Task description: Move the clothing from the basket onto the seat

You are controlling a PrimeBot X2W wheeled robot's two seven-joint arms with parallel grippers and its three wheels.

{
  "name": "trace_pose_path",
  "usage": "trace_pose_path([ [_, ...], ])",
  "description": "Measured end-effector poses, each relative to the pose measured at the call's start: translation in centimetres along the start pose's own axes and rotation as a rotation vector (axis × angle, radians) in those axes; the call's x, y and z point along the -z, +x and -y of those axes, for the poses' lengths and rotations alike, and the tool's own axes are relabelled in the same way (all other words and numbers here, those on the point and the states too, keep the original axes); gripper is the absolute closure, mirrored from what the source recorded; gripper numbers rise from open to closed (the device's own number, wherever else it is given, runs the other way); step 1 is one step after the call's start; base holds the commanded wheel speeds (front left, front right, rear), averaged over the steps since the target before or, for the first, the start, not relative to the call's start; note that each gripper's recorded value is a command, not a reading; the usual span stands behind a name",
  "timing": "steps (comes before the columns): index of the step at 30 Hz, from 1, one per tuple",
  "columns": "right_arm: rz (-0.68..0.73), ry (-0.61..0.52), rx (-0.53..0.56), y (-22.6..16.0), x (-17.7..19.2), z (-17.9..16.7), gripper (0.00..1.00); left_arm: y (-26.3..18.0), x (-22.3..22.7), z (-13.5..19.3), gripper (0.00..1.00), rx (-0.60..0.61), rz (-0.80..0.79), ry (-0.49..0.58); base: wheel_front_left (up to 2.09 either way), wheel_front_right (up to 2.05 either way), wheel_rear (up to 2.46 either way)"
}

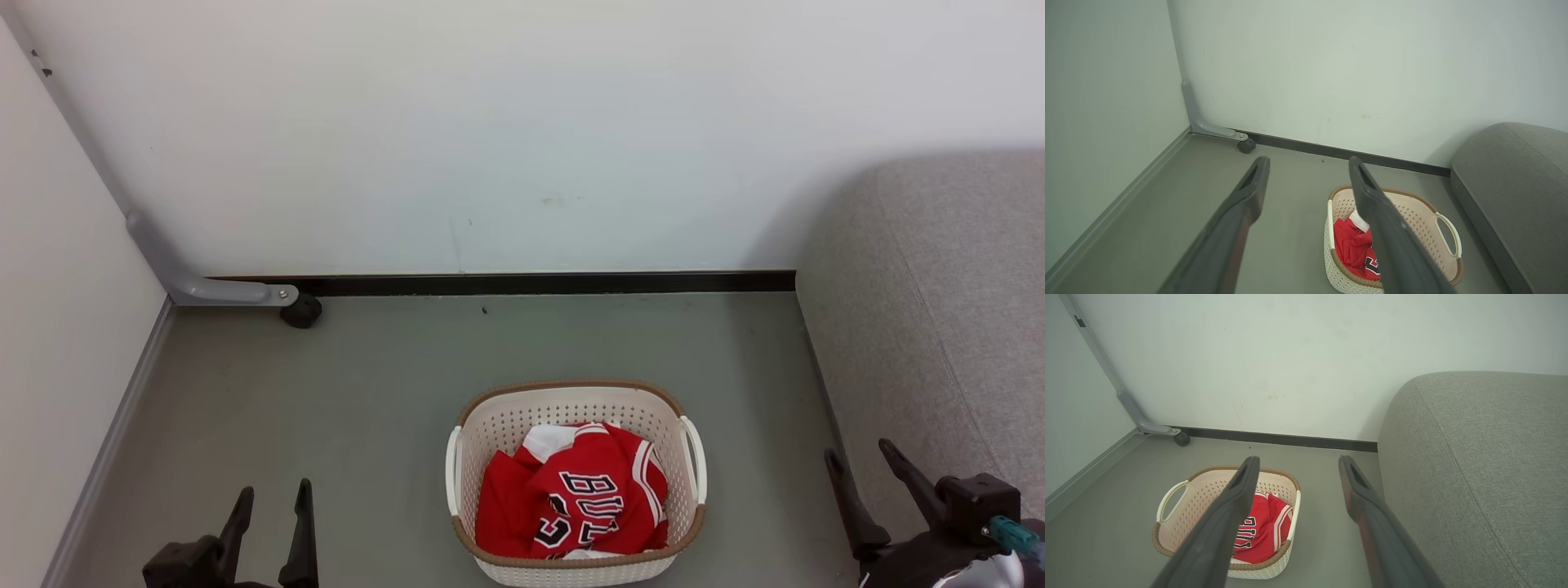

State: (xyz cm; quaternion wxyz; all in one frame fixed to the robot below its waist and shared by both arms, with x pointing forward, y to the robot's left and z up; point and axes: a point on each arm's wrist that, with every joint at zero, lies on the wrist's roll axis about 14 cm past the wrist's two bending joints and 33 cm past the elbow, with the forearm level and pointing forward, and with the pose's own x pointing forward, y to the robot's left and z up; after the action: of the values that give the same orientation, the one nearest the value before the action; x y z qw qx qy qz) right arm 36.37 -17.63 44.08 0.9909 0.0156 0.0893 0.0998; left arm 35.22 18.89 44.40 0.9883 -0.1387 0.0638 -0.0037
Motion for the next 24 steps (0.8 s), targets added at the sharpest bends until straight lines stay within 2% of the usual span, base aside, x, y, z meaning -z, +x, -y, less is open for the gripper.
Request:
trace_pose_path([
  [11,0.005,0.005,0.005,0.1,-0.1,-0.2,0.00,0.2,0.3,0.0,0.00,-0.002,-0.009,0.007,0.00,0.00,0.00],
  [24,0.028,0.009,0.025,0.2,-0.5,0.3,0.00,2.0,1.6,3.7,0.00,0.102,-0.048,0.016,0.00,0.00,0.00],
])
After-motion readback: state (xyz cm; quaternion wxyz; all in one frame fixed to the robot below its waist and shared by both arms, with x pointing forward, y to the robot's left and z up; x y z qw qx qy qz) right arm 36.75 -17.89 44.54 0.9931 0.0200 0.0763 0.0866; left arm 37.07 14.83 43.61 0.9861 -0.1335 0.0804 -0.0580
